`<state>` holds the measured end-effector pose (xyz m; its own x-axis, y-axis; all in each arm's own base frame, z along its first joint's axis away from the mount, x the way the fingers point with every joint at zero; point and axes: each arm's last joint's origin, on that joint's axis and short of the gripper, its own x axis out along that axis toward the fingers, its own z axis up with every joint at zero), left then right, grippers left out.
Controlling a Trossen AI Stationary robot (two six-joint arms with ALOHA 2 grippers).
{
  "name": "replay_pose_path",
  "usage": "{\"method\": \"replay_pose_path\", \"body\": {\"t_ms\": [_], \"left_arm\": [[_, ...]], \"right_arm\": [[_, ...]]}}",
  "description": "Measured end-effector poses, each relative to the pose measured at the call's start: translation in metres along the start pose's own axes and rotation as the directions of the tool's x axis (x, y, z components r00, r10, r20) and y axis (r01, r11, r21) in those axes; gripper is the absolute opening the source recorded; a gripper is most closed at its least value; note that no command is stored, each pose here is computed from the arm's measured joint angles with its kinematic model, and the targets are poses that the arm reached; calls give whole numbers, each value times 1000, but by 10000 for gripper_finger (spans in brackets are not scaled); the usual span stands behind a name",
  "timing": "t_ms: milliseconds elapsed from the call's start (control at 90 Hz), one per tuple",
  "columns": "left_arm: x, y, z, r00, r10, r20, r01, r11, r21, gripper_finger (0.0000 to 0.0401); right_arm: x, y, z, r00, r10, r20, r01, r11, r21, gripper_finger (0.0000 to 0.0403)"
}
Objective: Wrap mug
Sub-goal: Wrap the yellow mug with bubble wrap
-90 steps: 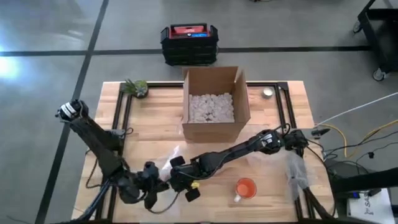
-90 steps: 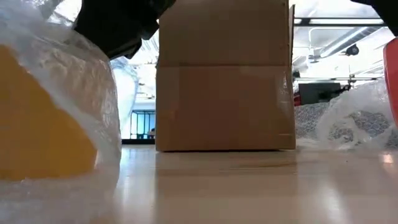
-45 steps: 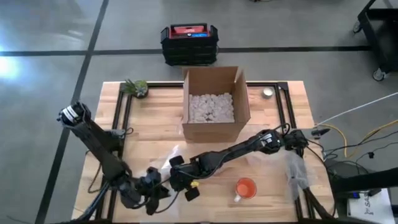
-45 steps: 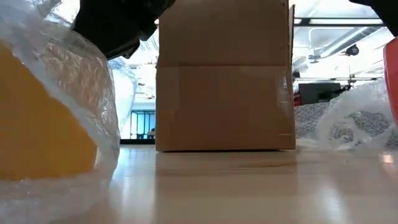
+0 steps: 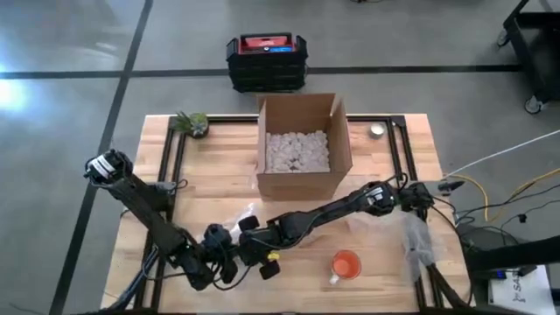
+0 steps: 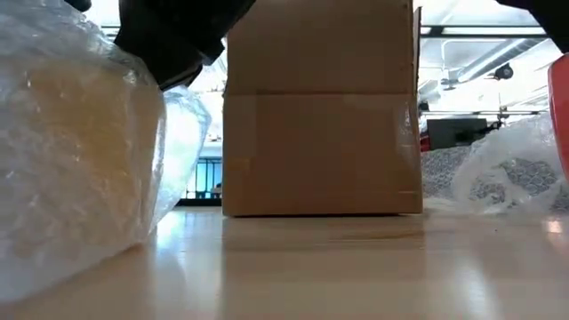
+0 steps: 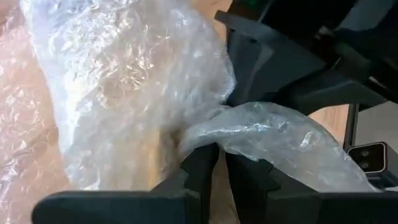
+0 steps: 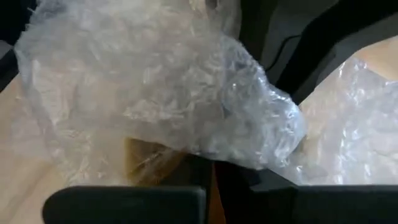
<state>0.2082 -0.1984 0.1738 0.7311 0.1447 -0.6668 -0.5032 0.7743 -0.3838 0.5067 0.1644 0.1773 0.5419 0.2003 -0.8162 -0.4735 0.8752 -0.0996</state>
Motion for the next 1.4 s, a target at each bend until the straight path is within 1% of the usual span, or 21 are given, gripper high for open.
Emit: {"method": "replay_pose_path", "body": {"t_ms": [78,178,278,389,433,489,589,678,733,867,1000,1244,1344,1400], "left_arm": [[1,0,-1,1000,1,0,-1,1000,3,36],[1,0,-1,1000,-3,5,3,1000,1,36],[1,-1,-1,1000,-10,9,9,1000,20,36],[2,-2,0,1000,-22,14,22,999,30,36],[1,-3,0,1000,-28,15,27,999,28,36],[1,-3,1,999,-32,17,31,999,26,36],[0,-4,2,999,-38,19,37,999,20,36],[-1,-4,2,999,-40,20,40,999,19,36],[-1,-4,2,999,-40,22,40,999,21,36],[-1,-4,2,999,-41,22,40,999,32,36],[-1,-4,2,999,-41,21,40,999,32,36],[-2,-4,3,999,-50,20,49,998,26,36],[-10,-8,10,997,-82,-8,82,997,13,36],[-18,-11,13,994,-102,-28,103,994,27,36]], "right_arm": [[-12,1,4,1000,5,2,-5,1000,-17,2],[-43,-2,13,999,-18,26,19,999,-35,2],[-66,-8,19,991,-133,23,134,988,-74,2],[-76,-18,16,955,-296,-37,291,952,-97,2],[-78,-24,14,943,-328,-51,322,942,-92,2],[-75,-31,11,940,-335,-63,330,941,-77,2],[-58,-39,-1,947,-303,-102,299,953,-54,2],[-39,-32,-9,963,-234,-130,230,972,-48,2],[-37,-22,-5,975,-199,-99,195,979,-53,2],[-42,1,9,986,-165,-14,164,984,-76,2],[-33,15,12,993,-112,24,114,990,-86,2],[5,17,-4,995,-95,-40,92,994,-64,2],[9,16,-6,995,-93,-43,91,995,-49,2],[9,16,-5,995,-94,-39,92,995,-48,2]]}}
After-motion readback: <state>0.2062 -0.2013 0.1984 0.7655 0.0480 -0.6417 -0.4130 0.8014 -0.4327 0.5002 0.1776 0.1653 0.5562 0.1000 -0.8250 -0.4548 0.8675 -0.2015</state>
